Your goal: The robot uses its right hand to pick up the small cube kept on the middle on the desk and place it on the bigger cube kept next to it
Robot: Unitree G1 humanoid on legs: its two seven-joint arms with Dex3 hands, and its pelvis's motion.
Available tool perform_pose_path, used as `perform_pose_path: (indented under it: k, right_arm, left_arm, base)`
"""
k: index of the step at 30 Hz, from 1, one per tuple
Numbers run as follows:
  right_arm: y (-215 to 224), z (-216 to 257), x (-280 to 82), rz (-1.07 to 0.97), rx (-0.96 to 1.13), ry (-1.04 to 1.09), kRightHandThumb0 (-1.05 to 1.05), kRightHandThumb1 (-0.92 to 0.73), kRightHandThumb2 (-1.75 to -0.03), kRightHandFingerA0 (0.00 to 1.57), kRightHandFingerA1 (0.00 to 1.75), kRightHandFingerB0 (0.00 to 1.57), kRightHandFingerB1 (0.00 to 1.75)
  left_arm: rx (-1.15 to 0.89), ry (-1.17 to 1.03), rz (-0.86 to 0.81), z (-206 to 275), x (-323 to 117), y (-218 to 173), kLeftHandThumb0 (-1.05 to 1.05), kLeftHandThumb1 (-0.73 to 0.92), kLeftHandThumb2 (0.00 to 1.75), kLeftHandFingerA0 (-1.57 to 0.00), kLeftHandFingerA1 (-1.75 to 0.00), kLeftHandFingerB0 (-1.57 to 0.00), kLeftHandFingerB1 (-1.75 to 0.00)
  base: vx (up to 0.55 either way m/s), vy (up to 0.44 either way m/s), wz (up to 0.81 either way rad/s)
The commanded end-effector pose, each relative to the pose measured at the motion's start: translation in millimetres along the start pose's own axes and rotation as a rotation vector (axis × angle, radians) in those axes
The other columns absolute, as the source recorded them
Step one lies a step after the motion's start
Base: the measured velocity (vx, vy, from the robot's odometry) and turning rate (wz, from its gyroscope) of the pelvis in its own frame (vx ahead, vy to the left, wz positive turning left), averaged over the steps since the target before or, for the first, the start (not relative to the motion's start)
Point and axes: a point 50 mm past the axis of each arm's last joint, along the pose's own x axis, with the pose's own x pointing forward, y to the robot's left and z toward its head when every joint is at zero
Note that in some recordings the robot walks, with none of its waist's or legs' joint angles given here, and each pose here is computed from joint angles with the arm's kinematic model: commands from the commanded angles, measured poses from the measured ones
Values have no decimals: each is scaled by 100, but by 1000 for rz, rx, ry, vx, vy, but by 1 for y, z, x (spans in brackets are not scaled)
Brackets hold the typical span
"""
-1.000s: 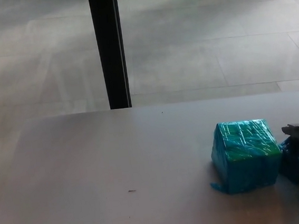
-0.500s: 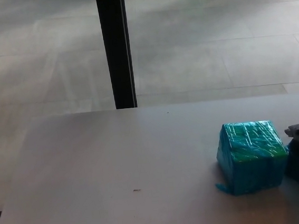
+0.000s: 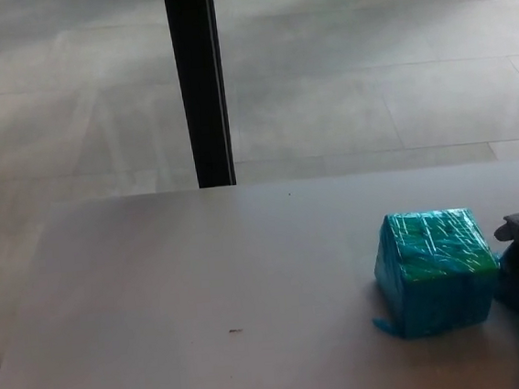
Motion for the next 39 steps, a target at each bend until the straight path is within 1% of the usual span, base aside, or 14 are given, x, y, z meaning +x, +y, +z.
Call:
perform_pose_path:
  k: [1, 3, 10, 15, 19, 20, 23, 26, 31, 32, 33, 34, 38, 39]
  right_arm:
    - [6, -5, -11, -60, 76, -75, -22, -69, -82, 77, 172, 70, 151]
    - [-4, -12, -11, -79, 97, -40, -21, -72, -73, 78, 165, 77, 108]
    - [-21, -23, -16, -116, 115, -32, -23, -74, -70, 84, 145, 83, 66]
    - [-39, -36, -21, -164, 142, -9, -17, -77, -74, 83, 175, 61, 151]
    - [-48, -37, -23, -195, 121, -28, -28, -72, -71, 84, 167, 67, 132]
    - [-50, -37, -23, -196, 113, -32, -22, -70, -75, 83, 117, 72, 66]
    - [-58, -36, -25, -231, 111, -57, -20, -68, -78, 85, 136, 79, 98]
    - [-66, -35, -25, -235, 118, -70, -23, -70, -77, 81, 145, 75, 116]
    - [-81, -23, -22, -267, 128, -119, -19, -67, -80, 84, 148, 82, 97]
    - [-90, -16, -22, -282, 111, -154, -16, -66, -80, 77, 164, 67, 136]
    - [-94, -12, -21, -283, 103, -165, -19, -65, -77, 82, 155, 78, 99]
    - [-99, -7, -21, -291, 105, -188, -19, -67, -79, 73, 173, 58, 155]
    - [-112, 8, -22, -315, 111, -258, -24, -73, -67, 73, 175, 60, 158]
    - [-119, 16, -21, -328, 102, -292, -27, -71, -63, 79, 165, 82, 93]
  left_arm:
    - [21, 2, 21, 0, -4, 9, -71, 70, 61, -45, -61, -55, -51]
    - [29, -2, 20, -1, -4, 9, -69, 58, 103, -42, -66, -51, -62]
    - [58, 13, 19, -3, -6, 10, -73, 72, 62, -40, -60, -50, -49]
    - [37, 16, 27, -5, -5, 10, -72, 71, 61, -44, -62, -53, -51]
    - [-2, 20, 18, -7, -6, 10, -73, 69, 61, -41, -60, -51, -46]
    - [12, 19, 19, -9, -7, 10, -74, 70, 61, -38, -60, -48, -47]
    - [59, 14, 13, -8, -7, 10, -72, 59, 104, -40, -64, -50, -61]
    - [33, 17, 22, -9, -7, 10, -73, 71, 61, -45, -60, -57, -50]
    - [-63, 27, 37, -12, -7, 10, -70, 67, 61, -49, -61, -58, -48]
    - [-39, 31, 40, -13, -6, 9, -71, 56, 100, -42, -65, -48, -59]
    - [-12, 32, 28, -12, -6, 9, -70, 70, 61, -43, -60, -51, -48]
    - [1, 30, 24, -11, -6, 9, -71, 70, 61, -43, -61, -53, -50]
    - [40, 31, 39, -13, -6, 8, -70, 59, 103, -45, -65, -48, -59]
    - [18, 34, 31, -13, -6, 8, -71, 58, 102, -43, -65, -48, -59]
  base:
    - [0, 0, 0]
    - [0, 0, 0]
    - [0, 0, 0]
    - [0, 0, 0]
    - [0, 0, 0]
    - [0, 0, 0]
    - [0, 0, 0]
    - [0, 0, 0]
    - [0, 0, 0]
    - [0, 0, 0]
    - [0, 0, 0]
    - [0, 0, 0]
    - [0, 0, 0]
    - [0, 0, 0]
